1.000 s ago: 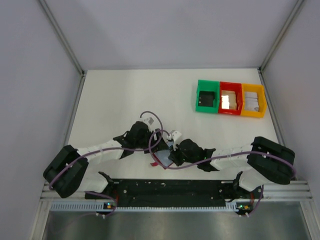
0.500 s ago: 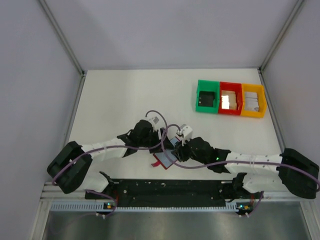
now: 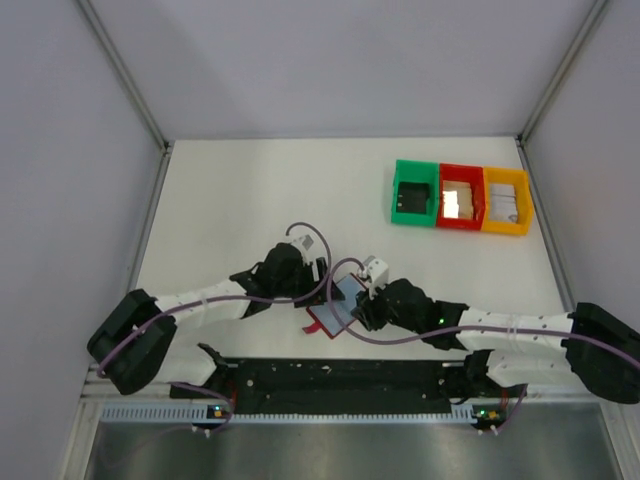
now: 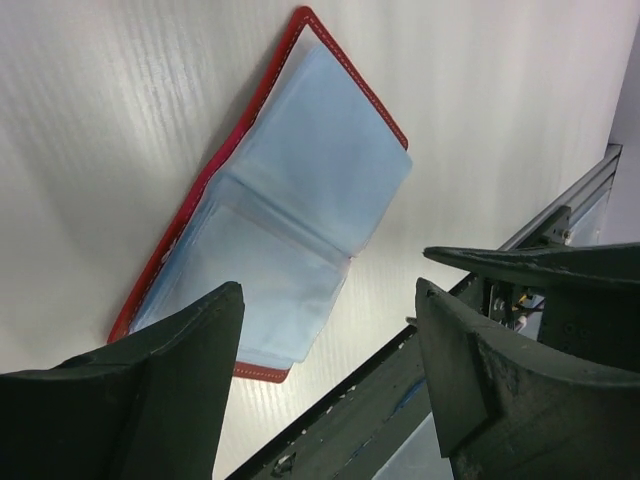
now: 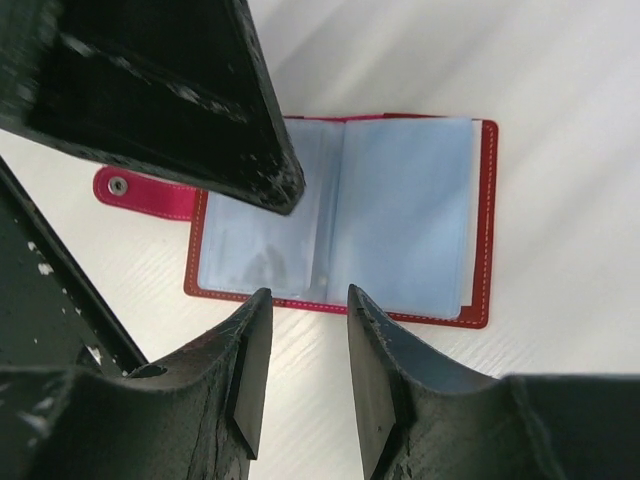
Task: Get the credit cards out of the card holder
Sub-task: Remove the credit card from the card holder.
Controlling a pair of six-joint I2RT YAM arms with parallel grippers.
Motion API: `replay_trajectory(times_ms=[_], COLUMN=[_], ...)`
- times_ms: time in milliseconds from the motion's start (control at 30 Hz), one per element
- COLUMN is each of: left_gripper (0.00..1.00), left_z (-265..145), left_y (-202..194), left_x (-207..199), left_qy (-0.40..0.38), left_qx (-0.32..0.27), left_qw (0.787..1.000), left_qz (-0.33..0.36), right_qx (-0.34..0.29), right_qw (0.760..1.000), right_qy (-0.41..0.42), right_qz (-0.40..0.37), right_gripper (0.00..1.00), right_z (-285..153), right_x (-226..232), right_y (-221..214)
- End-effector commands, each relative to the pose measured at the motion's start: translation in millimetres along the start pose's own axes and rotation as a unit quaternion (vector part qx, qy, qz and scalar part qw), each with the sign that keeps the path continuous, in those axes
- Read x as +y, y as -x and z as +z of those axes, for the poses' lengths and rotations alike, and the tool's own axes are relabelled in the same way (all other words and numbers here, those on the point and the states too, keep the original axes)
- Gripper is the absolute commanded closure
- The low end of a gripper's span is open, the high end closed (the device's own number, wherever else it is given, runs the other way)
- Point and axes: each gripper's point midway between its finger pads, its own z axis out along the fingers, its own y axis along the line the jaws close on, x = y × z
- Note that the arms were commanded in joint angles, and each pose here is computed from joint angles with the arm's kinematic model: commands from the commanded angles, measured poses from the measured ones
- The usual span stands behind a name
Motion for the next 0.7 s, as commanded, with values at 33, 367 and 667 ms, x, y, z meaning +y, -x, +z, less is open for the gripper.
replay_trajectory(times_ms=[33,367,667], left_gripper=[0.26,0.25,0.46], left_z=[-41,-43,-26], left_y=[42,21,11], left_x=[-21,23,31], left_qy=[-0.009,0.07,0.077], left_qx=[-0.123,-0.082,-0.043], left_qw=[0.991,0.994,0.996], left_qz=[0.041,0.018,0.013], right_qx=[0.002,0.001,0.0], right_qw=[0.998,0.998,0.998], right_qy=[0.042,0.04,0.041], right_qz=[-0.041,-0.056,-0.047], right_gripper=[0.63,0.57,0.56], right_z=[8,15,12], right_x=[19,21,21], right_y=[11,15,13])
